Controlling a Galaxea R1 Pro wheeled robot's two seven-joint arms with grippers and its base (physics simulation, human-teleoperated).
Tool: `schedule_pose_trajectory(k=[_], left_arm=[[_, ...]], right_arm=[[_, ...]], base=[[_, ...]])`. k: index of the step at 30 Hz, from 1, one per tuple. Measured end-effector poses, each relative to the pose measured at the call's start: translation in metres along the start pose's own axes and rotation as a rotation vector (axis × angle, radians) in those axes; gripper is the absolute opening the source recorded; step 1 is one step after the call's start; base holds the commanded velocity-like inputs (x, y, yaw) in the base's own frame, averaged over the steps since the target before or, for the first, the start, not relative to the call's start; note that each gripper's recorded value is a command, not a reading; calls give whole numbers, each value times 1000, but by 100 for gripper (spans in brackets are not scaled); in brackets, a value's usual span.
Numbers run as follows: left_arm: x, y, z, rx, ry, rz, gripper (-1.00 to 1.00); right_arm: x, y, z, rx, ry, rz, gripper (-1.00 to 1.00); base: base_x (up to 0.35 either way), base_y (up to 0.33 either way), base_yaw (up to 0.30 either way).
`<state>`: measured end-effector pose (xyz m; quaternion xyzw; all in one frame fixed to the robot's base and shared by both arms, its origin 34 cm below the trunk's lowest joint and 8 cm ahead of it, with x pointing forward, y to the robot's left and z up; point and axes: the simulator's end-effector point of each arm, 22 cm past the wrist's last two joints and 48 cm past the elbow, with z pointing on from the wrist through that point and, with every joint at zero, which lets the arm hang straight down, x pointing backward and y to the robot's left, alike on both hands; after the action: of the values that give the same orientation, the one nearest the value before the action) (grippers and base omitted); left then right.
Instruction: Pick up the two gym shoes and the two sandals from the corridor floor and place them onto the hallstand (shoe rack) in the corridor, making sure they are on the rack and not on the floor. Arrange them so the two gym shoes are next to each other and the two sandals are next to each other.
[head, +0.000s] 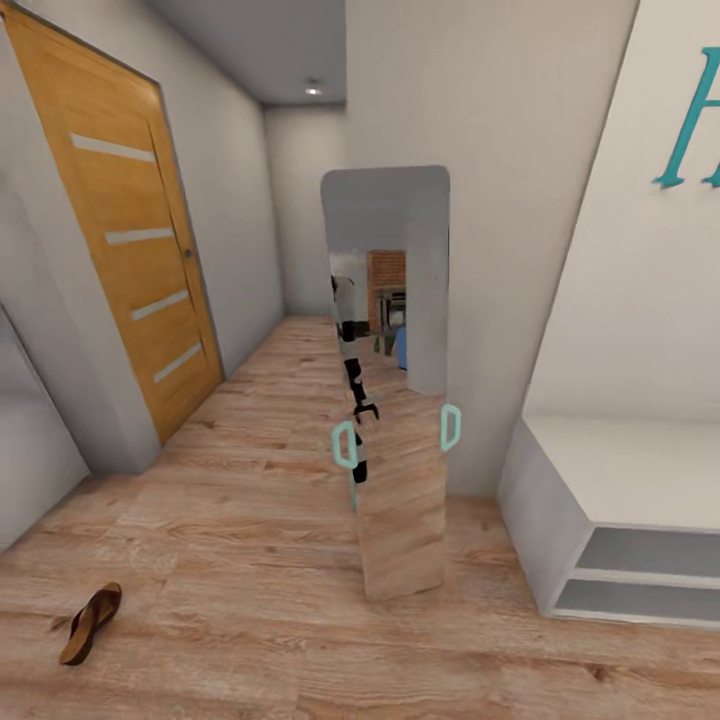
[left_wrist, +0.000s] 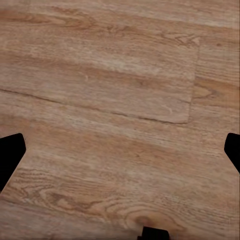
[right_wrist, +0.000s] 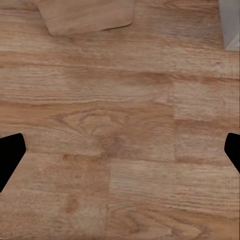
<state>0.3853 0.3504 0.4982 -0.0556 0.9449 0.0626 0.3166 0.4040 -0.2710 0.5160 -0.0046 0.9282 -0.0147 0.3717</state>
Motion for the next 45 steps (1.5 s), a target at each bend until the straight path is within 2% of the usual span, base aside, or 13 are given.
schedule_pose_trajectory(k=[9, 21, 29, 45], left_arm=[[3, 0, 0, -1, 8, 0, 100], [8, 1, 0, -2, 20, 1, 100], [12, 1, 0, -3, 28, 2, 100], [19, 2, 0, -4, 47, 5, 100]], right_arm=[[4, 0, 0, 0, 9, -1, 100], [8, 0, 0, 0, 21, -1, 100], [12, 0, -1, 0, 29, -1, 100], [19, 0, -1, -1, 47, -1, 100]], base=[[-111, 102, 227], [-207, 231, 227], [-48, 258, 222], [-1, 12, 216]])
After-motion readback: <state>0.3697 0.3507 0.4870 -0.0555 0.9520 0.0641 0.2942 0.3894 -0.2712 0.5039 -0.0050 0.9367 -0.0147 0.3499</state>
